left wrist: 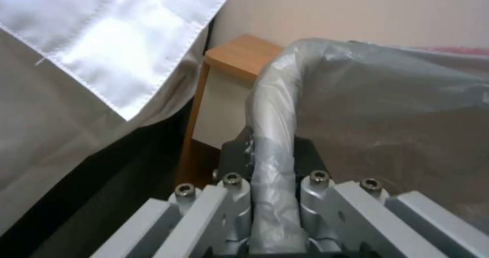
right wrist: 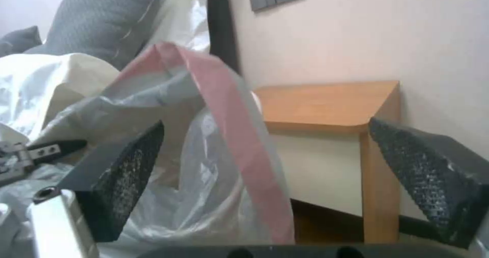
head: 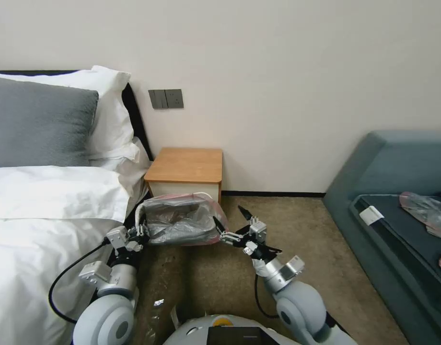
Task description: Pick up the garbage bag from the table and place it over the trash can.
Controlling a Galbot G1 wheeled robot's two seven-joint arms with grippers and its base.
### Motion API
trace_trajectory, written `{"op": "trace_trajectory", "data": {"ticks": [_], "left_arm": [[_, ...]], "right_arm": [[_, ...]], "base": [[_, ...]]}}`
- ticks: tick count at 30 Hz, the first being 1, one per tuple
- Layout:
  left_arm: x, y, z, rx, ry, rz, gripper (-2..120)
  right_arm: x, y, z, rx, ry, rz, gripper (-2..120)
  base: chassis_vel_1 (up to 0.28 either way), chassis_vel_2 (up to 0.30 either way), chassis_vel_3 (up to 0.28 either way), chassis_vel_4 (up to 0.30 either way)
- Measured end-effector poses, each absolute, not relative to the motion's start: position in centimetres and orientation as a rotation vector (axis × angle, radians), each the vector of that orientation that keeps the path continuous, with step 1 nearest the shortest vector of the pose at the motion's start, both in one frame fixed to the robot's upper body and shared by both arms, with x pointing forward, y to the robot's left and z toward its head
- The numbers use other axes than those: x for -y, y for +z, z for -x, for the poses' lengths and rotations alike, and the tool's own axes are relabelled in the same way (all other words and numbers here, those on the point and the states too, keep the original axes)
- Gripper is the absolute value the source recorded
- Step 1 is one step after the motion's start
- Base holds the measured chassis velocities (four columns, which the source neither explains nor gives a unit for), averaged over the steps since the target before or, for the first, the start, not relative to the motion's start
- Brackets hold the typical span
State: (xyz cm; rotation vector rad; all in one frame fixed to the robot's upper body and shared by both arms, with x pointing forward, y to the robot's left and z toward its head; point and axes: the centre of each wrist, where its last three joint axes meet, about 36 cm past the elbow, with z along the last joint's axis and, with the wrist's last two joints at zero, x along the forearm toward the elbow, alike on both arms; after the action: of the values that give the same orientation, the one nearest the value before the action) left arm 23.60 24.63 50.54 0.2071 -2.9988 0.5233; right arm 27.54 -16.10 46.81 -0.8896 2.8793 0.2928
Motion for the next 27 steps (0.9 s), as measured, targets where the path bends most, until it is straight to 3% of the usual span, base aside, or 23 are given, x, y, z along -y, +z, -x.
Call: {"op": "trace_trajectory", "data": {"ticks": [3,6,27], "left_arm": [[-24.4,50.6,-23.4,2.988,0.532,-0.200,5],[-24.3,50.5,-23.4,2.981,0.536,-0.187,5],[-24.0,51.0,-22.9,2.963,0.521,-0.081,5]], "right_arm": [[15.8,46.4,-28.1,-2.874,0.304,0.874,99],[15.5,45.9,-28.4,-2.870,0.320,0.839,91],[15.7,45.7,-28.9,-2.823,0.317,0.783,12]], "base": [[0.000,0.000,0.000,0.000],[0.000,0.000,0.000,0.000],[0.000,0.000,0.000,0.000]]}}
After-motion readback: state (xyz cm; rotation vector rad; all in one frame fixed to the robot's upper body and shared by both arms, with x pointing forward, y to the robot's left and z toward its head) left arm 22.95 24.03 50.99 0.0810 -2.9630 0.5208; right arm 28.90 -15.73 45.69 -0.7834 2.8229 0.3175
